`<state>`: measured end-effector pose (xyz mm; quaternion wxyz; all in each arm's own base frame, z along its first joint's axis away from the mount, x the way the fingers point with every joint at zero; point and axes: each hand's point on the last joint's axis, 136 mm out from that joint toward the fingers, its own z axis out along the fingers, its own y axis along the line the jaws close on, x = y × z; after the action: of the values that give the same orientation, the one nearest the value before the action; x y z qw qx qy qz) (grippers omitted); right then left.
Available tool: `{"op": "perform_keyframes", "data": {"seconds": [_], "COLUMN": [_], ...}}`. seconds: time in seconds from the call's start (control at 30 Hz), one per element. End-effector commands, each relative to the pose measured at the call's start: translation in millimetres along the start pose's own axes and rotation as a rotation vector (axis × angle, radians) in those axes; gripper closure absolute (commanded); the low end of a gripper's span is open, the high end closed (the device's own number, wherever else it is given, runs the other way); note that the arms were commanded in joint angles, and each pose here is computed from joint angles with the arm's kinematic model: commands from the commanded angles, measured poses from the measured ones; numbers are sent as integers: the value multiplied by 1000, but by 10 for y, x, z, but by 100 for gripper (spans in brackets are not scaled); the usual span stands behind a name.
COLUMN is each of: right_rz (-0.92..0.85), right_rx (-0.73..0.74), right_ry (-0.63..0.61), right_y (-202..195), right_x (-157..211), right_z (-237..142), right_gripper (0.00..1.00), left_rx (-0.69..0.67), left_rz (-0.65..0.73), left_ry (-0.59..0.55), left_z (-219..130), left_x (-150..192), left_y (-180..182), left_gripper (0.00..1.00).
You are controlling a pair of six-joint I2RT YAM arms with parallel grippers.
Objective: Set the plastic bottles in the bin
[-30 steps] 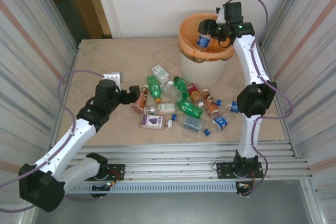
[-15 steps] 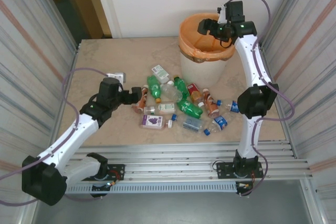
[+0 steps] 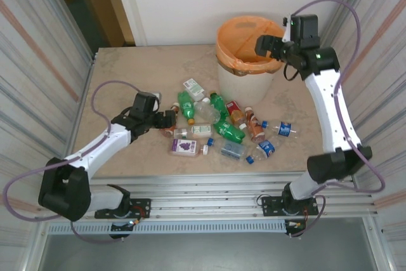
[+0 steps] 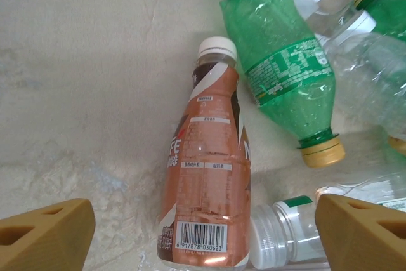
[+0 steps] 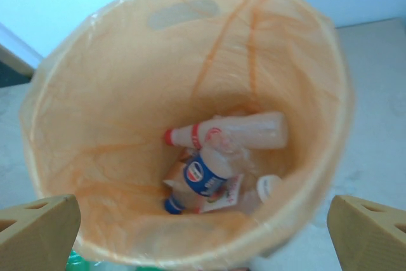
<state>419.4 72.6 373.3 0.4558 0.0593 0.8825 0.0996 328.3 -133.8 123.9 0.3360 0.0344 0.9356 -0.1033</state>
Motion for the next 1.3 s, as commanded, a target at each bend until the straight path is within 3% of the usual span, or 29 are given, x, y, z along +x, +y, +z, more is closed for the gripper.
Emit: {"op": "perform_keyframes", "data": {"seconds": [0.0, 0.37, 0.93, 1.27], "right_rz": [10, 101, 126, 129], "right_rx": [113, 171, 139, 124], "right_ry": [-21, -17, -11, -7], "right_y": [-283, -592, -563, -534], "right_x": [192, 811, 916, 940], "right_z": [-143, -413, -380, -355], "right_gripper": [2, 2, 2, 2], "left_rx": [5, 34, -79, -116], "left_rz": [-7, -6, -7, -6], "left_ry": [4, 112, 246, 280], "left_z": [11, 322, 699, 793], "left_x": [-76, 75, 379, 467], "left_y": [-20, -104, 71, 138], "left_gripper": [13, 24, 25, 34]}}
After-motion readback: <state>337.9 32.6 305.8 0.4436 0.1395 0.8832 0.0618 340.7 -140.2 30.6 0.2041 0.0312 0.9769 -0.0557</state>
